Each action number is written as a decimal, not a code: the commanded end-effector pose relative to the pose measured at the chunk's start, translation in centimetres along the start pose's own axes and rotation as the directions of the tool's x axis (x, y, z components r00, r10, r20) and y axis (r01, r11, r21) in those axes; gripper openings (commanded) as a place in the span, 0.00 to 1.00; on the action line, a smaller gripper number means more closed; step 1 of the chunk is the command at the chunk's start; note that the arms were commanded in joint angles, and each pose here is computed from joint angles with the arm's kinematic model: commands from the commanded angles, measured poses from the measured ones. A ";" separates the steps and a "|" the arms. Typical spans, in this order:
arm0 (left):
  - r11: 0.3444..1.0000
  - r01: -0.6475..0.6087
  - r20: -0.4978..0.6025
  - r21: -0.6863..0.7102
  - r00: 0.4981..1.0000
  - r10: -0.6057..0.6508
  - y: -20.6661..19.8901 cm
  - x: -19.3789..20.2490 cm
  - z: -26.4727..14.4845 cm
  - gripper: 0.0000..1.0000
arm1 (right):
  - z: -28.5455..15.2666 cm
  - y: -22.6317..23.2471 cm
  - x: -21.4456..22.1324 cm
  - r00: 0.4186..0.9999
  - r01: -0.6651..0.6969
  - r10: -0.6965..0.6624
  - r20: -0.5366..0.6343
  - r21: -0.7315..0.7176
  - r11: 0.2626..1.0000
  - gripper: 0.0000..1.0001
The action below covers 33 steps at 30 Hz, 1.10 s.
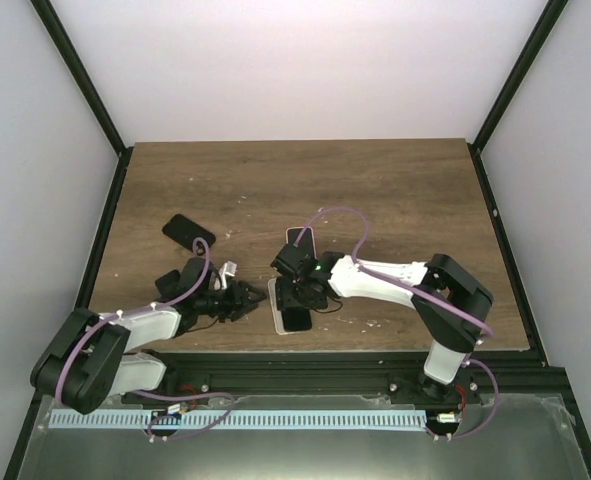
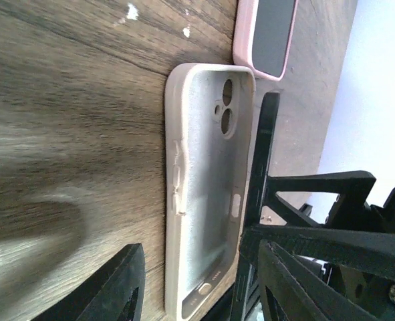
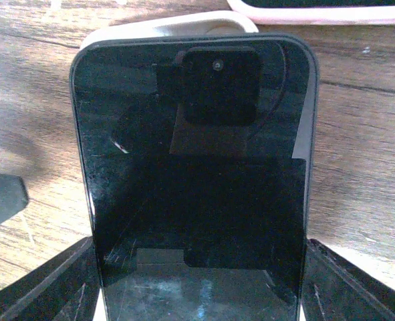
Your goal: Put the phone into the phone case
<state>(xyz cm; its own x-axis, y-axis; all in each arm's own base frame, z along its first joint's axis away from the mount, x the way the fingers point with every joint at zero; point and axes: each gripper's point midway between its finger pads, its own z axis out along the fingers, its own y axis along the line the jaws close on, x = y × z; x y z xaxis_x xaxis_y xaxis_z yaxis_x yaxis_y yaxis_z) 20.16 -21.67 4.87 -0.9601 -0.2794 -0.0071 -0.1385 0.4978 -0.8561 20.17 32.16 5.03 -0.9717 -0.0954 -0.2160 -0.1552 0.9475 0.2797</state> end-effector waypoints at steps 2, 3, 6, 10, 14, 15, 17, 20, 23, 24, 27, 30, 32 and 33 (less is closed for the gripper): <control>0.999 -0.017 0.028 -0.045 0.999 0.018 1.0 -0.2 -0.7 0.48 | 0.2 1.3 -0.6 1.000 -0.003 0.003 0.011 -0.030 1.000 0.74; 0.999 -0.022 0.028 -0.045 0.999 0.023 0.8 -0.2 -0.7 0.49 | 0.2 1.3 -0.5 1.000 -0.002 0.002 0.009 -0.033 0.999 0.75; 0.998 -0.036 0.025 -0.046 0.999 0.037 0.6 -0.4 -0.7 0.49 | -0.1 1.5 -0.6 1.000 0.011 -0.010 0.018 -0.049 0.999 0.79; 0.998 -0.041 0.019 -0.046 0.999 0.042 0.6 -0.4 -0.6 0.49 | -0.9 2.0 -0.9 0.998 0.038 -0.034 0.048 -0.090 0.995 1.00; 0.998 -0.041 0.010 -0.047 0.999 0.042 0.7 -0.3 -0.4 0.49 | -0.9 1.0 -0.8 0.999 0.012 -0.005 0.052 -0.124 0.992 0.97; 0.998 -0.040 0.008 -0.047 0.999 0.041 0.8 -0.3 -0.4 0.49 | -0.9 0.7 -0.7 0.999 0.011 -0.005 0.051 -0.125 0.992 0.96; 0.998 -0.043 0.002 -0.036 0.999 0.043 0.6 -0.3 -0.3 0.49 | -1.2 0.1 -0.7 0.998 0.017 -0.010 0.059 -0.122 0.992 0.92; 0.998 -0.052 -0.008 -0.028 0.999 0.051 0.3 -0.3 -0.2 0.48 | -1.7 -0.5 -0.8 0.997 0.025 -0.016 0.075 -0.122 0.992 0.83; 0.998 -0.054 -0.012 -0.032 0.998 0.054 0.5 -0.4 0.0 0.46 | -2.0 -0.9 -0.9 0.997 0.027 -0.013 0.083 -0.172 0.985 0.67; 0.998 -0.055 -0.016 -0.027 0.998 0.054 0.4 -0.4 0.2 0.46 | -2.1 -1.0 -0.8 0.996 0.030 -0.013 0.086 -0.192 0.981 0.63; 0.998 -0.057 -0.040 -0.010 0.998 0.057 0.2 -0.3 0.6 0.45 | -1.8 -1.8 -0.3 0.997 0.020 -0.003 0.082 -0.203 0.979 0.51; 0.998 -0.062 -0.051 -0.012 0.997 0.061 0.2 -0.3 1.0 0.44 | -1.3 -1.8 0.2 0.998 0.023 -0.009 0.065 -0.227 0.974 0.46; 0.998 -0.067 -0.056 -0.010 0.996 0.066 0.1 -0.3 1.3 0.44 | -1.0 -1.4 0.5 0.998 0.033 -0.019 0.056 -0.256 0.966 0.44; 0.998 -0.069 -0.060 -0.010 0.996 0.068 0.1 -0.2 1.4 0.43 | -0.8 -1.2 0.6 0.998 0.033 -0.021 0.051 -0.264 0.964 0.43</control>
<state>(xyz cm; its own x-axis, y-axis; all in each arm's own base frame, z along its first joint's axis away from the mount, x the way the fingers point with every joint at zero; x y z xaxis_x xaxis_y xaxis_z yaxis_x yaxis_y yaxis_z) 19.95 -21.66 3.04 -0.9725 -0.2323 0.0184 -0.1460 0.5455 -0.8253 19.49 29.20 4.69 -0.9637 -0.0866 -0.2524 -0.1942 0.8765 0.4406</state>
